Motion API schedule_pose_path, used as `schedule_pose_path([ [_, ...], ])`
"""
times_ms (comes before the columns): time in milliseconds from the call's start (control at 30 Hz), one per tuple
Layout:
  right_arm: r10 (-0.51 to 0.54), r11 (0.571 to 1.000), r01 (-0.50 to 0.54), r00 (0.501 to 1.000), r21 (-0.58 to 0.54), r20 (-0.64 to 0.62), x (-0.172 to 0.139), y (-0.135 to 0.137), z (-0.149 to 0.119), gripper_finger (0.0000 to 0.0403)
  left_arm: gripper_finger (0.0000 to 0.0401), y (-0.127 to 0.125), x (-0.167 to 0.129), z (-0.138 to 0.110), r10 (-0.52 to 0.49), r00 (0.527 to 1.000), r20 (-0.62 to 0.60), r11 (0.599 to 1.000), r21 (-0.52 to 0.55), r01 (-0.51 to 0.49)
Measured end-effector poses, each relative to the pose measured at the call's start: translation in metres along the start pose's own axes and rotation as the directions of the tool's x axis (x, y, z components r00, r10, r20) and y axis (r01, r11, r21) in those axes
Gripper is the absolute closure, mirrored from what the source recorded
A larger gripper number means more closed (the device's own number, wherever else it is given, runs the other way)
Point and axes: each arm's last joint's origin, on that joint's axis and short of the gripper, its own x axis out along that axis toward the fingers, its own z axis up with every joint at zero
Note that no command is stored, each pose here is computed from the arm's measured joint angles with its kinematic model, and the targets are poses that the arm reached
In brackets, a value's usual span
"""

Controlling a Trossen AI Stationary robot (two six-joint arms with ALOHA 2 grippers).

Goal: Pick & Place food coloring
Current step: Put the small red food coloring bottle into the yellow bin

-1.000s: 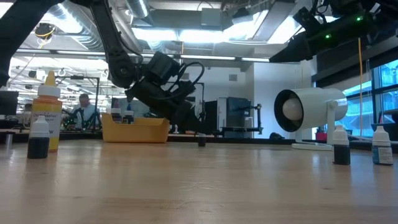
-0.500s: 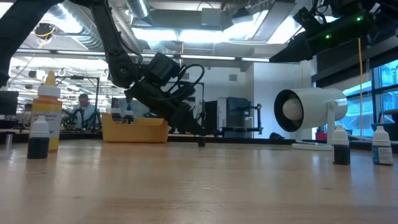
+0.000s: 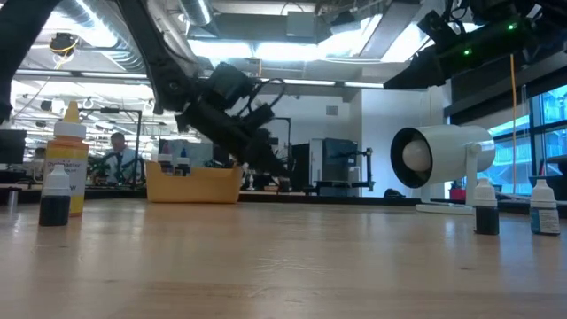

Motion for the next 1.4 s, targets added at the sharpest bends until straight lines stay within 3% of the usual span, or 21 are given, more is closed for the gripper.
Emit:
schedule_pose_path([
  [133,0.0,1.0,0.0,1.0,0.0,0.0,0.0,0.0,0.0,0.0269,0.0339,0.01,-0.019,0.017,0.116,0.993,0.011,0.993,-0.009,-0.115],
  [300,0.001,1.0,-0.001,1.0,-0.001,-0.002,0.0,0.0,0.0,0.0269,0.0338,0.024,-0.048,0.033,0.304,0.953,-0.021,0.953,-0.015,-0.304],
  [533,0.002,1.0,-0.002,1.0,-0.002,-0.005,0.0,0.0,-0.001,0.0269,0.0338,0.039,-0.073,0.034,0.553,0.822,-0.139,0.822,-0.07,-0.565],
  [633,0.002,1.0,-0.002,1.0,-0.002,-0.006,0.0,0.0,-0.001,0.0269,0.0338,0.045,-0.073,0.027,0.565,0.804,-0.184,0.8,-0.114,-0.589],
  [800,0.002,1.0,-0.002,1.0,-0.002,-0.006,0.0,0.0,-0.001,0.0269,0.0338,0.053,-0.063,0.011,0.514,0.819,-0.253,0.807,-0.18,-0.562],
  [1133,0.002,1.0,-0.002,1.0,0.0,-0.006,0.0,0.0,-0.001,0.0269,0.0335,0.058,-0.048,-0.009,0.505,0.801,-0.321,0.798,-0.179,-0.575],
  [1400,0.002,1.0,-0.002,1.0,-0.001,-0.005,0.0,0.0,-0.001,0.0269,0.0317,0.058,-0.048,-0.008,0.506,0.804,-0.314,0.811,-0.144,-0.567],
])
